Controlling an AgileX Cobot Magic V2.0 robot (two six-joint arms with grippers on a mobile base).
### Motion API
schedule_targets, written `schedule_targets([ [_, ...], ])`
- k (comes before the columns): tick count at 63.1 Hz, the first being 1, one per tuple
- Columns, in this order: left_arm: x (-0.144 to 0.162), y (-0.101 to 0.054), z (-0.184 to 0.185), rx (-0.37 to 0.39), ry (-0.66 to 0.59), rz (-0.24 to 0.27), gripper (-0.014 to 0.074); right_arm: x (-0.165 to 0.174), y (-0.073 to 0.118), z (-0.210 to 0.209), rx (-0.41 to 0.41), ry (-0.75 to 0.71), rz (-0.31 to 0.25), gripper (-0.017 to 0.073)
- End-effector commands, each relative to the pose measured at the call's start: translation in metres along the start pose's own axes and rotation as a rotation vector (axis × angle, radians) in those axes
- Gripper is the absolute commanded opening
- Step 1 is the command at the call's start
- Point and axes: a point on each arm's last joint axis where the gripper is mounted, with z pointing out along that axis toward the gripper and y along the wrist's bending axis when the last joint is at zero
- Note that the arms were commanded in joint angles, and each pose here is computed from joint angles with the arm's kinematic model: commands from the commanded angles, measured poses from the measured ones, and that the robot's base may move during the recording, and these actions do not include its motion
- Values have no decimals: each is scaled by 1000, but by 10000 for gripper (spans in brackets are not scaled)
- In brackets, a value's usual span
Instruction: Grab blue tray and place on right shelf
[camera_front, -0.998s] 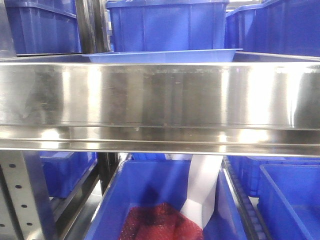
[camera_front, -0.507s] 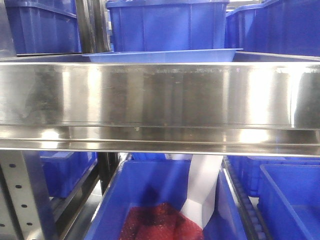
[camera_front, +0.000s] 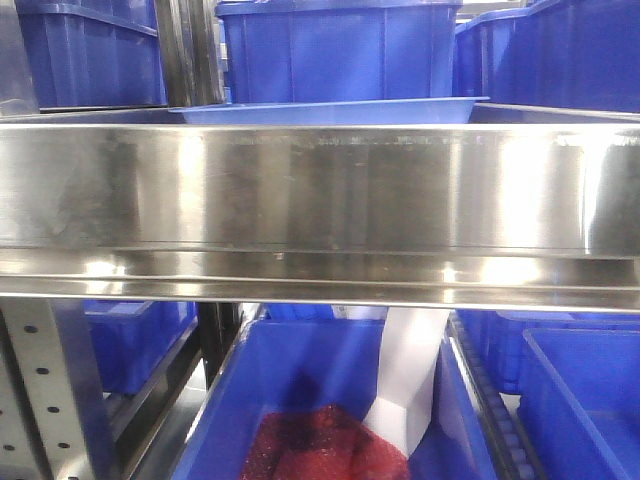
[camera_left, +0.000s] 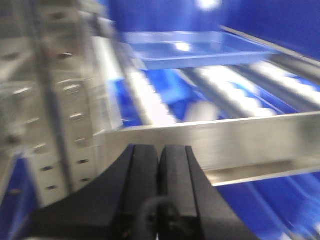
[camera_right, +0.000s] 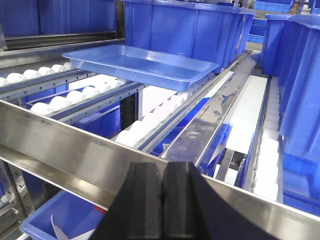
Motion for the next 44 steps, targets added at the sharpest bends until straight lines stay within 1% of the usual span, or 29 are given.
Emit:
schedule_targets([
  [1,9,4,-2,-69,-152,-10,-48,-17,1,-3,-11,-111,-15,20],
  [6,34,9,2,-146,-194,-16,-48,-17,1,-3,-11,-111,-15,20],
  [11,52,16,13,-214,-200,-23,-48,-16,1,-3,-11,-110,-15,20],
  [15,66,20,19,-258,-217,-25,-48,-16,1,-3,-11,-110,-15,20],
  [19,86,26,26,-299,-272,-24,-48,-16,1,-3,-11,-109,-15,20],
  [20,86,26,26,-303,-276,-24,-48,-16,1,-3,-11,-109,-15,20],
  [21,87,26,26,-304,-239,-31,-48,-16,1,-3,-11,-109,-15,20],
  [23,88,26,26,-304,-222,-34,-48,-16,1,-3,-11,-109,-15,20],
  [44,88,26,26,-305,-230,-33,-48,-16,1,-3,-11,-109,-15,20],
])
